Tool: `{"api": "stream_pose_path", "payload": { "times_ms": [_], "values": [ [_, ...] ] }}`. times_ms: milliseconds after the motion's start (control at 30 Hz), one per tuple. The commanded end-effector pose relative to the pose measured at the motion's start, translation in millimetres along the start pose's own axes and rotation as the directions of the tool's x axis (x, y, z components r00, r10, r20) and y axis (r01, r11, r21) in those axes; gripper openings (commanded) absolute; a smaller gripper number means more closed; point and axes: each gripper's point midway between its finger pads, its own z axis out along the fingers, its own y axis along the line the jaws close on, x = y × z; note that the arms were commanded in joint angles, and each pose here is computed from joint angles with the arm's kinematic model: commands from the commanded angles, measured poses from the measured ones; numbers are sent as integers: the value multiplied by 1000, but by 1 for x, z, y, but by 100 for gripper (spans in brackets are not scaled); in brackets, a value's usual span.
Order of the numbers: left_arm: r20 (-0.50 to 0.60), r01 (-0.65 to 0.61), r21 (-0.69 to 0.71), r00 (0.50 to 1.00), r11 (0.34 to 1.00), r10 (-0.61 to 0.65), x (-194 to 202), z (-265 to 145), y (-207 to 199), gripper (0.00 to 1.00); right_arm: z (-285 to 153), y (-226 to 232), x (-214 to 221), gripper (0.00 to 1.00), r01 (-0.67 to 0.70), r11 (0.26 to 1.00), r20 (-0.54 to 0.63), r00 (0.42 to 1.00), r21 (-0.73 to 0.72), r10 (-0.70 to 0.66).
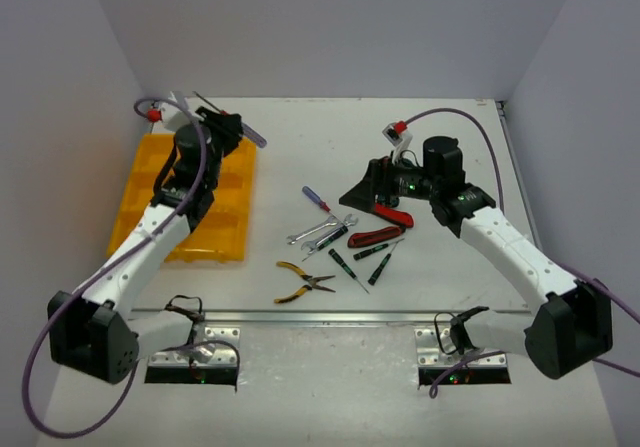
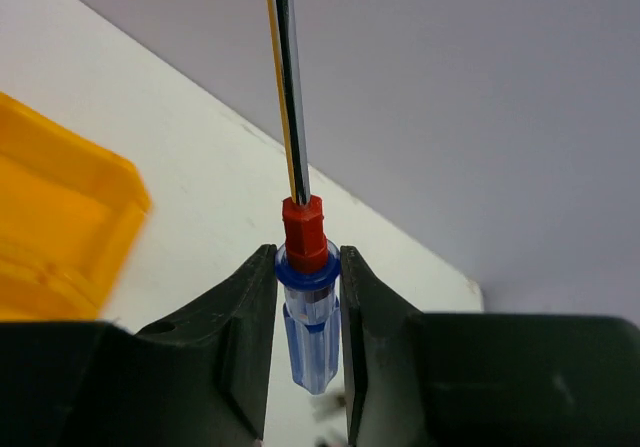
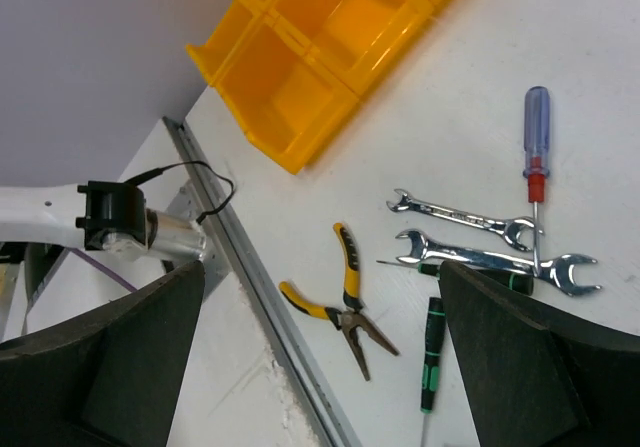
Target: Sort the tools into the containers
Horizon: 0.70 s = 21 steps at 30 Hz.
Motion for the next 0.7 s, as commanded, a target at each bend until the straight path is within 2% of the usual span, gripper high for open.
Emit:
{"api": "stream_pose_path", "payload": {
  "times_ms": [0,33,100,133,167,233,367,467,667],
  "values": [
    [213,23,-485,973,874,92,-82,40,107,0,-19,-4,-4,99,74,995,56,995,63,-77],
    [212,21,-583,969,812,127,-90,52,139,0,-25,-6,0,99,77,993,53,995,88,-82],
    [252,33,-640,953,768,169,-119,69,149,0,-31,-8,6,99,68,991,50,996,117,-75],
    [244,26,-683,950,730,194,-125,76,160,0,-33,-6,8,99,68,991,54,996,117,-75],
    [257,36,-747,937,664,238,-142,89,181,0,-37,-3,15,99,70,992,53,996,107,-76],
    [201,2,-828,934,561,294,-158,107,215,0,-40,-3,27,99,62,993,37,997,101,-66],
    [113,-68,-896,921,438,373,-171,112,253,0,-45,-14,47,99,76,987,-6,997,143,-76],
    [109,-77,-899,914,431,391,-172,116,269,0,-47,-20,47,99,81,981,-6,997,178,-81],
    [54,-121,-891,929,439,366,-151,117,302,0,-38,-2,45,99,57,997,-32,998,57,-55]
  ]
}}
